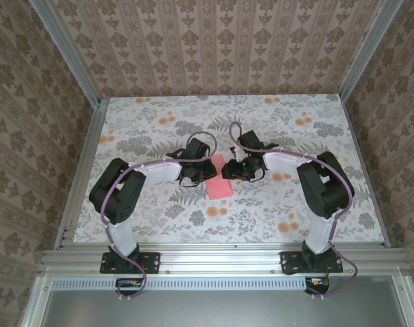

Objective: Fold a paper plane with a square sheet of paper (pick it up from the middle)
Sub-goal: Turn over the paper at the center of the table.

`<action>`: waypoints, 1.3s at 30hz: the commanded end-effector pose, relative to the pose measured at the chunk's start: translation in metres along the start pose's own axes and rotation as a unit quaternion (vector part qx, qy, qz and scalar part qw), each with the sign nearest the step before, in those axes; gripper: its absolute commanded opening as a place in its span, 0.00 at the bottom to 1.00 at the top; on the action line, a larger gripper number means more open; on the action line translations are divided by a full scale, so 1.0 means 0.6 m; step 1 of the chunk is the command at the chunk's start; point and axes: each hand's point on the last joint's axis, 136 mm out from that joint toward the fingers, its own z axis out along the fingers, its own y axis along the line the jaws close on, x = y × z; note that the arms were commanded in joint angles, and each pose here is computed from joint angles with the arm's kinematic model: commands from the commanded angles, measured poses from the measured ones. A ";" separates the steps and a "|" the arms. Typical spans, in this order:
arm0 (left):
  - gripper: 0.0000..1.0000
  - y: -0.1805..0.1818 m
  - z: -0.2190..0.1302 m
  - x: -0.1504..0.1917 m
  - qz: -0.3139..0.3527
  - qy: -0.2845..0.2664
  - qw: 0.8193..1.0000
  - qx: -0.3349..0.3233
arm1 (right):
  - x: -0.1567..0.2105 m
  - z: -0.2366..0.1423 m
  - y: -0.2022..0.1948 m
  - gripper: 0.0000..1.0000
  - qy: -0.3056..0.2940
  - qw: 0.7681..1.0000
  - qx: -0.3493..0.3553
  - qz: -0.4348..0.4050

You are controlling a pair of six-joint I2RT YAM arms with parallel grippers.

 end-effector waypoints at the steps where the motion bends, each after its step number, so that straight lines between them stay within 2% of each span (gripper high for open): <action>1: 0.16 -0.001 0.008 0.003 -0.006 0.007 1.000 -0.010 | -0.003 0.008 -0.008 0.46 0.010 1.000 0.011 -0.003; 8: 0.16 0.010 0.018 0.009 -0.004 0.015 1.000 -0.024 | 0.004 0.024 -0.018 0.44 0.021 1.000 0.013 0.006; 14: 0.16 0.014 0.024 0.013 -0.003 0.020 0.999 -0.030 | 0.007 0.031 -0.010 0.37 0.026 1.000 -0.008 0.014; 18: 0.16 0.015 0.025 0.014 -0.002 0.020 0.999 -0.031 | 0.009 0.034 -0.009 0.37 0.028 0.999 -0.013 0.020; 25: 0.15 0.018 0.024 0.016 -0.001 0.021 0.999 -0.035 | 0.001 0.027 0.003 0.35 0.016 0.998 -0.046 0.036; 28: 0.16 0.020 0.023 0.017 -0.001 0.021 0.999 -0.036 | 0.000 0.024 0.001 0.31 0.012 0.997 -0.057 0.045; 35: 0.15 0.017 0.021 0.015 0.000 0.020 0.999 -0.036 | 0.009 0.020 0.015 0.31 0.021 0.995 -0.088 0.037; 39: 0.15 0.014 0.019 0.014 0.000 0.019 0.999 -0.034 | 0.018 0.023 0.017 0.27 0.026 0.994 -0.102 0.036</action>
